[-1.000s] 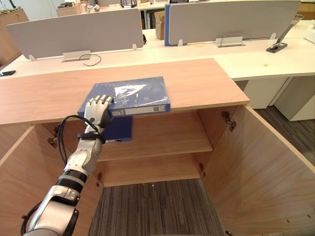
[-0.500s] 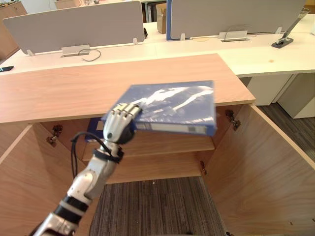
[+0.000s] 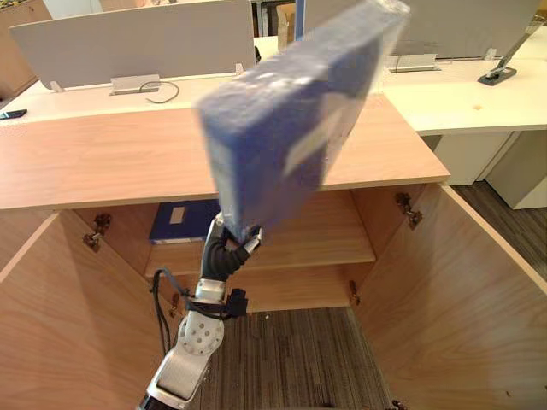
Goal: Walk over to the cabinet, pick up the folder, carry it to the office cabinet, place the folder inside the office cabinet, then close the office cabinet door
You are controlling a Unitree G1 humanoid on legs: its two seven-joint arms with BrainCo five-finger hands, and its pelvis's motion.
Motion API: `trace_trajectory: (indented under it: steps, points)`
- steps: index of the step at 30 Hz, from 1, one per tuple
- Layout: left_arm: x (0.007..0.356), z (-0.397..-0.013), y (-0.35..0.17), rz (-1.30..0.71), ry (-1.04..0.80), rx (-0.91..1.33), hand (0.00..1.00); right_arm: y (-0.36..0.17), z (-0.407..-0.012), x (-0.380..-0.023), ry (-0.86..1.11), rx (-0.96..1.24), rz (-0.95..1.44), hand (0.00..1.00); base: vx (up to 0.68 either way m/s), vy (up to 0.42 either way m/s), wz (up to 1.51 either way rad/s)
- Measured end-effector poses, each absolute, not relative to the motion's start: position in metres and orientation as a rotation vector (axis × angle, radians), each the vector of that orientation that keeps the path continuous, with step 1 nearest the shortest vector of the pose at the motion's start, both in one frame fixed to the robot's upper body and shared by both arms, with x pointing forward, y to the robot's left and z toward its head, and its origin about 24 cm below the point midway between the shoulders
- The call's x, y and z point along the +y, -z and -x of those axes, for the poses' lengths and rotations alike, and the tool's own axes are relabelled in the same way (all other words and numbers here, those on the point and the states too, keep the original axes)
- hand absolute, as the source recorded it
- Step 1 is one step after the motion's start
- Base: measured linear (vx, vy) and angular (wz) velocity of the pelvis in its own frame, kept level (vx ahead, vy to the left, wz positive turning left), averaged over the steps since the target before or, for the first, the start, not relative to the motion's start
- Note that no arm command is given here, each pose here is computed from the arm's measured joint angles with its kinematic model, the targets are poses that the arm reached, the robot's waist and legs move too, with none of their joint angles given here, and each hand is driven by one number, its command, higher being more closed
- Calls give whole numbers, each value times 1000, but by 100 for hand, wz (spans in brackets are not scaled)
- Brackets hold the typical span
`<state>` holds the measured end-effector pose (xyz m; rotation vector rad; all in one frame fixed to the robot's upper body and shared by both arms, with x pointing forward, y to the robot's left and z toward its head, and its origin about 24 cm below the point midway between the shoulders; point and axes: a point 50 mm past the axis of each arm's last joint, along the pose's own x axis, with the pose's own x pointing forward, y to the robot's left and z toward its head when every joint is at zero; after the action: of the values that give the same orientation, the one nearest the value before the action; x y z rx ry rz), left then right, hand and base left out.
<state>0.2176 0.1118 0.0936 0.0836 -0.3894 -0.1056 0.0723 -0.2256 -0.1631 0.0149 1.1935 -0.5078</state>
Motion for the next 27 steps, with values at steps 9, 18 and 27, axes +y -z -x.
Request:
trace_trajectory:
  steps: [9, 18, 27]
  points:
    - [103, -204, -24, -229, 152, -68, 100, 126, -146, -179, 368, 817, -171, 0, 0, 0, 0]
    - [104, -187, -4, -275, 153, 59, 100, 20, -203, -201, 412, 168, -442, 0, -3, 1, -1]
    - [102, -191, -15, -254, 139, 9, 100, -58, -220, -212, 361, -246, -538, 0, -11, 1, 0]
